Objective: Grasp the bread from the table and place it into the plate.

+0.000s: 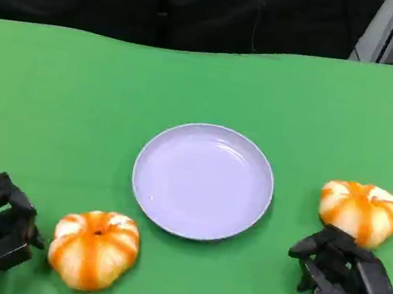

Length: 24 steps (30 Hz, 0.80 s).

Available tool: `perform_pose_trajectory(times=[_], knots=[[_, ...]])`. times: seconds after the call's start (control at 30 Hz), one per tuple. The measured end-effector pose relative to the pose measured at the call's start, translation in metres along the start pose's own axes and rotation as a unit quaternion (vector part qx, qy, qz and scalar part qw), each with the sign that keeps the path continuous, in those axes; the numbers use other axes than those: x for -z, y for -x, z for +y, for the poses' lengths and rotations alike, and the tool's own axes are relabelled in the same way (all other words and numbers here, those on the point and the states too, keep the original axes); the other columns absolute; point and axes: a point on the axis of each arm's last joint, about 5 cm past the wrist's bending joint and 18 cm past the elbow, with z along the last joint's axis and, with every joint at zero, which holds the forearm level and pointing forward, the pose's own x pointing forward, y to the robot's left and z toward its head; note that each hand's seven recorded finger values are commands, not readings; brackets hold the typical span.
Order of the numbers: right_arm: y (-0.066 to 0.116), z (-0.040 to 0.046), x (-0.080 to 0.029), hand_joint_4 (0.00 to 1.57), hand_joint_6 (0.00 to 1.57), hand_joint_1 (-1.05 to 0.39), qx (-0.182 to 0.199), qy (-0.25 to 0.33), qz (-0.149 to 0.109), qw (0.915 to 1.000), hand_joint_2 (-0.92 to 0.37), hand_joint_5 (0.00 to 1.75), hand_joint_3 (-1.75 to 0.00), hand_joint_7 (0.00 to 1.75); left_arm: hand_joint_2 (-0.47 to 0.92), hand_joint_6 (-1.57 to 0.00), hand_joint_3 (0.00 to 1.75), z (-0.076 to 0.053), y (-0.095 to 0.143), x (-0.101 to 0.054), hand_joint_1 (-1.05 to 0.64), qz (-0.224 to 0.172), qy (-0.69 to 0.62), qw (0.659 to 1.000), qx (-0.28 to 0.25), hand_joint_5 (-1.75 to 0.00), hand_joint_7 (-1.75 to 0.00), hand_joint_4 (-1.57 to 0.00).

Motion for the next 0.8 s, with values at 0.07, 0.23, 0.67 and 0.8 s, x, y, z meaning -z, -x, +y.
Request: perform_pose_trajectory(times=[0.07,0.23,0.67,0.8], knots=[[0.0000,0.0000,0.0000,0.59,0.67,-0.26,0.000,0.000,0.000,1.0000,-0.92,1.75,-0.48,1.24,0.61,-0.91,1.10,0.0000,0.0000,0.0000,0.05,0.000,0.000,1.000,0.000,-1.55,-1.44,-0.98],[0.0000,0.0000,0.0000,0.60,0.66,-0.26,0.000,0.000,0.000,1.0000,-0.92,1.75,-0.48,1.23,0.61,-0.89,1.10,0.0001,0.0000,0.0000,0.05,0.000,0.000,1.000,0.000,-1.58,-1.46,-0.97],[0.0000,0.0000,0.0000,0.58,0.66,-0.24,0.000,0.001,0.000,1.0000,-0.92,1.75,-0.48,1.22,0.61,-0.89,1.12,0.0006,0.0002,0.0000,0.06,-0.002,0.005,1.000,-0.001,-1.61,-1.47,-0.95],[0.0000,0.0000,0.0000,0.59,0.67,-0.26,0.000,0.001,0.000,1.0000,-0.92,1.75,-0.48,1.22,0.64,-0.87,1.11,0.0013,0.0004,0.0005,0.07,0.001,0.014,1.000,0.001,-1.59,-1.38,-0.91]])
